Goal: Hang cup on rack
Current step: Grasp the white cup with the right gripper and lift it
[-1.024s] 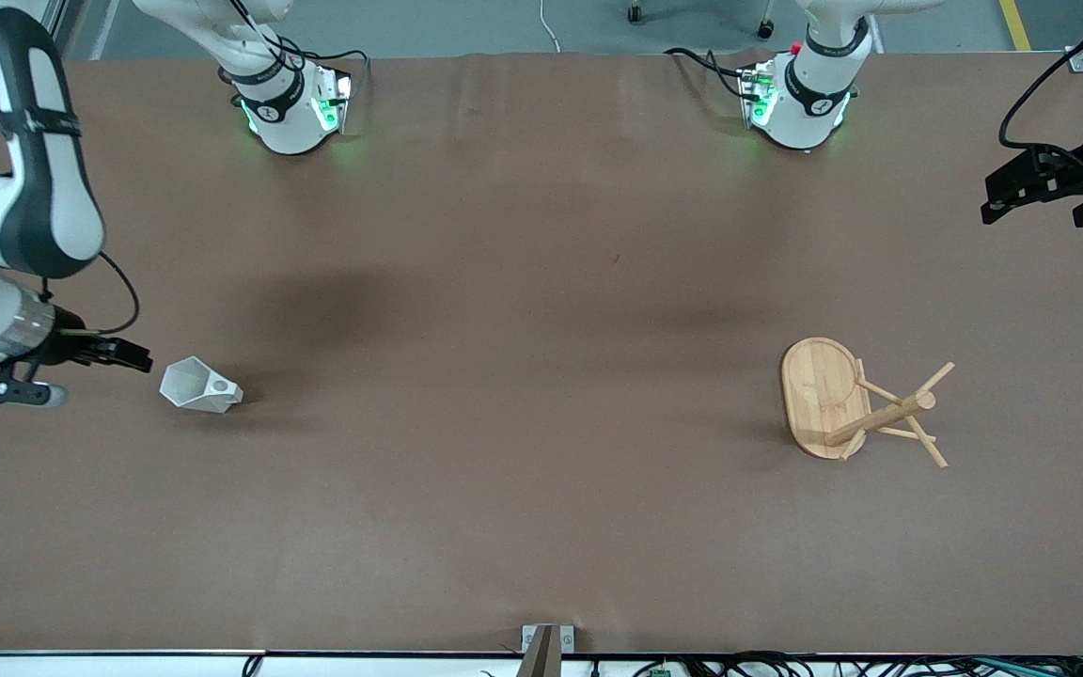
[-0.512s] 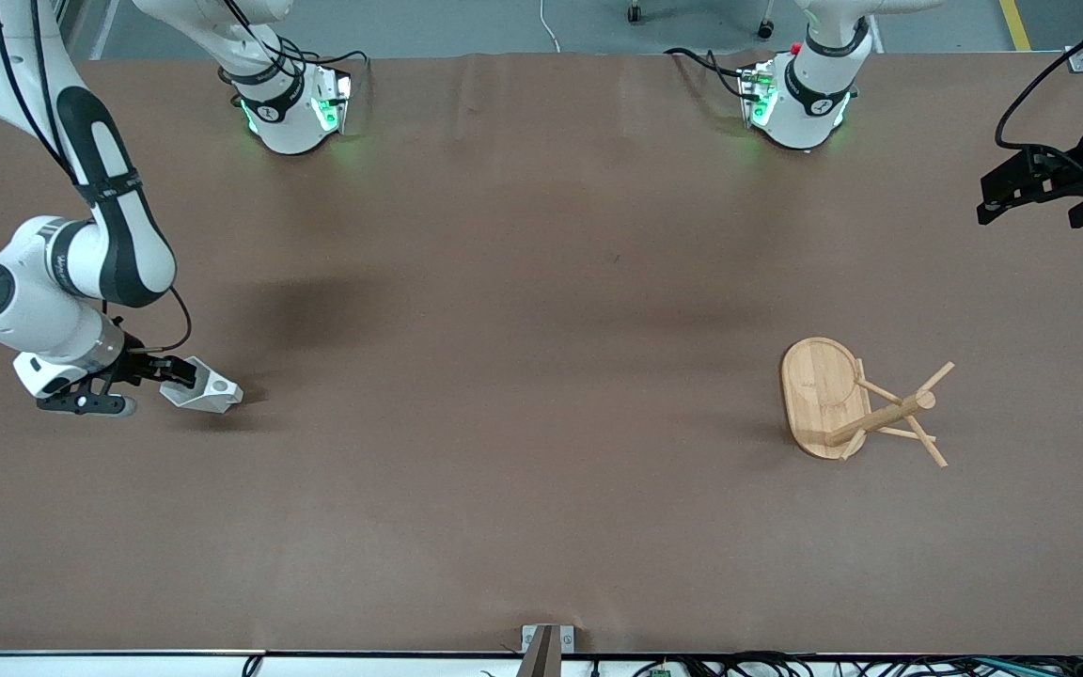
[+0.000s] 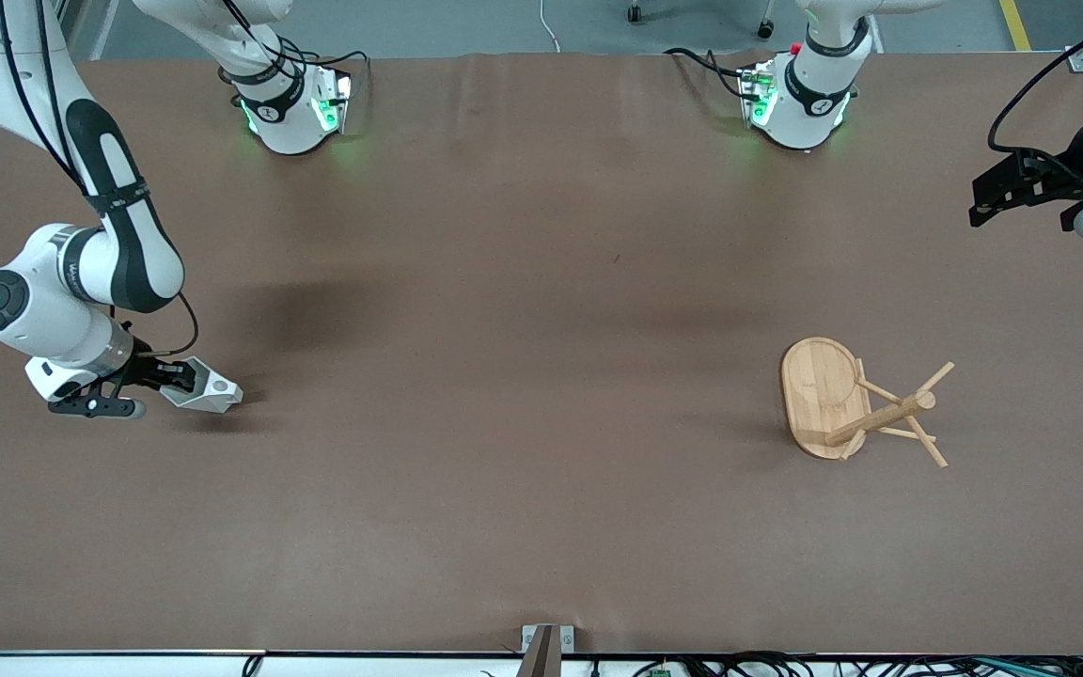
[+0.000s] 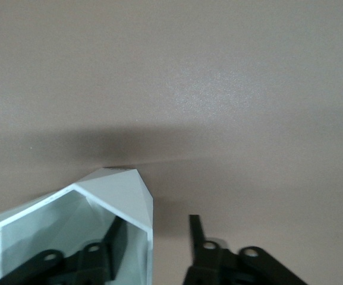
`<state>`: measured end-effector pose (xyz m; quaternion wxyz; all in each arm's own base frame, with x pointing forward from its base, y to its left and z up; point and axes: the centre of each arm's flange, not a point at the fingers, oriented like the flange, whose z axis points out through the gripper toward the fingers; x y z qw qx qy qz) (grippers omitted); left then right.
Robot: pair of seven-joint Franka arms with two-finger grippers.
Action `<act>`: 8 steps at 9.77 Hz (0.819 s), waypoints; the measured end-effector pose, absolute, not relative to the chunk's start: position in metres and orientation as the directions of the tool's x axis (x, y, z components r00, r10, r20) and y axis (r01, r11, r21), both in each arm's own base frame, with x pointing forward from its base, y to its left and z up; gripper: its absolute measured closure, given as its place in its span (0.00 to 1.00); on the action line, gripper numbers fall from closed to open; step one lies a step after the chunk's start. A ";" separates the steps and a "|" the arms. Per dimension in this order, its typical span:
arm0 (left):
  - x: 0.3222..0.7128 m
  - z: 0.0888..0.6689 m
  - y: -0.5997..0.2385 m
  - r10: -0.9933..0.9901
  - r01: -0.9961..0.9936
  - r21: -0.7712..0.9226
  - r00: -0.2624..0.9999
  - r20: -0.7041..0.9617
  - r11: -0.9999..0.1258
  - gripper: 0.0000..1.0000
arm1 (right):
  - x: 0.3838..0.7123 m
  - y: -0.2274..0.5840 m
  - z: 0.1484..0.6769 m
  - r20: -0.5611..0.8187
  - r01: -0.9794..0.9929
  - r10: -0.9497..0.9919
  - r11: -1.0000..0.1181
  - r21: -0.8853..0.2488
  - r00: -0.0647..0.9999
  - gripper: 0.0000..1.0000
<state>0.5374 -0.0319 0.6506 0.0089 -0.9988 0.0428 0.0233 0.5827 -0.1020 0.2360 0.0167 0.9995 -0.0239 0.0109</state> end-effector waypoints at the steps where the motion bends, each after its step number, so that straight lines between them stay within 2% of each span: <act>1: 0.537 0.651 -0.033 -0.087 -0.088 -0.016 0.995 -0.047 -0.996 0.00 | 0.583 -0.101 0.235 0.023 -0.050 -0.049 -0.998 0.031 0.999 0.59; 3: 0.537 0.650 -0.044 -0.108 -0.108 -0.016 0.993 -0.047 -0.994 0.00 | 0.584 -0.101 0.237 0.028 -0.055 -0.054 -0.998 0.025 0.998 0.90; 4: 0.536 0.650 -0.052 -0.123 -0.124 -0.016 0.991 -0.048 -0.992 0.00 | 0.588 -0.099 0.242 0.034 -0.052 -0.051 -0.998 0.022 0.998 0.96; 6: 0.534 0.651 -0.073 -0.183 -0.184 -0.015 0.982 -0.048 -0.983 0.00 | 0.596 -0.098 0.255 0.002 -0.031 -0.031 -0.999 0.014 1.000 0.96; 8: 0.528 0.652 -0.108 -0.273 -0.273 -0.014 0.961 -0.045 -0.962 0.00 | 0.622 -0.075 0.311 -0.033 -0.008 -0.007 -0.999 -0.035 0.999 0.96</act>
